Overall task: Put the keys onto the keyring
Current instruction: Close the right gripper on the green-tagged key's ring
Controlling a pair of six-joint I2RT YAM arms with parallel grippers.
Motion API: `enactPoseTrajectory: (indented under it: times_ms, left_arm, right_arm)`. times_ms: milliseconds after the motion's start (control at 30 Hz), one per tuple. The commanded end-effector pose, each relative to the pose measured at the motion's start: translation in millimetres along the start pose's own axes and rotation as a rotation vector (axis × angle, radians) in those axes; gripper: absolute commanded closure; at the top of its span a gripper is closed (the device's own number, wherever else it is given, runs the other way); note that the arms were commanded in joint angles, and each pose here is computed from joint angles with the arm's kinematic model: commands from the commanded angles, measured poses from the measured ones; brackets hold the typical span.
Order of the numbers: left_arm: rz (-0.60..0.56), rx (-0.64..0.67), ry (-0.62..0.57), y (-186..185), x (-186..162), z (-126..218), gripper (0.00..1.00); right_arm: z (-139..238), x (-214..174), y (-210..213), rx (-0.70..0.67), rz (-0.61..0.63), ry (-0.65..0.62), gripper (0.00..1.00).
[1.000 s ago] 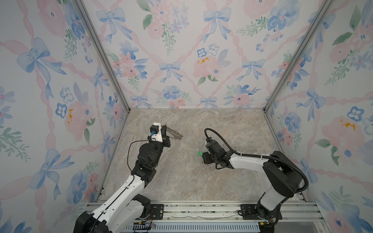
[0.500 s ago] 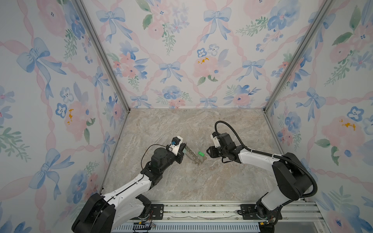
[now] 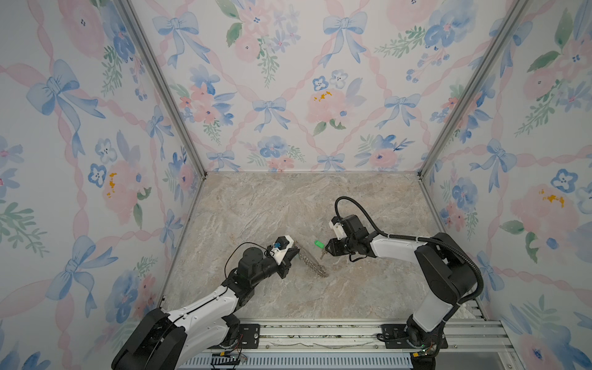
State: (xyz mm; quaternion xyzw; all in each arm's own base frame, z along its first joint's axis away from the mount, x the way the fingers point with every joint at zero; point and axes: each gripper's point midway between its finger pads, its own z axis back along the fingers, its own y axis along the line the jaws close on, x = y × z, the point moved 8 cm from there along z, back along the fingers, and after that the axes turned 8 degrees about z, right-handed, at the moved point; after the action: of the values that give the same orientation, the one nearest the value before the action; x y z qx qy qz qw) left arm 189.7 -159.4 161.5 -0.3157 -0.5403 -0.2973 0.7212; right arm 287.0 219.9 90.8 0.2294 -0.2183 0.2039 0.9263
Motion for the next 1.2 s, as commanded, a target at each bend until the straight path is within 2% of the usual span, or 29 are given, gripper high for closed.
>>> enactPoseTrajectory:
  times_ms: [0,400,600,767,900,1167]
  left_arm:
    - [-0.061,-0.061,-0.090,-9,10,5,1.00]
    - [-0.105,-0.046,-0.081,-7,-4,11,1.00]
    - [-0.123,-0.069,-0.065,-8,-8,10,1.00]
    - [-0.129,-0.087,-0.059,-10,-9,9,1.00]
    - [-0.130,-0.080,-0.061,-9,-10,9,1.00]
    - [-0.133,-0.076,-0.065,-9,-10,11,1.00]
  right_arm:
    - [-5,4,-2,0.015,-0.011,0.006,0.73]
    - [-12,6,-2,0.013,-0.001,0.015,0.87]
    - [-8,10,-1,0.010,0.018,-0.001,0.91]
    - [-7,15,3,0.016,0.027,-0.014,0.90]
    - [-6,18,5,-0.004,0.042,-0.021,0.81]
    - [-13,19,11,-0.013,0.066,-0.002,0.84]
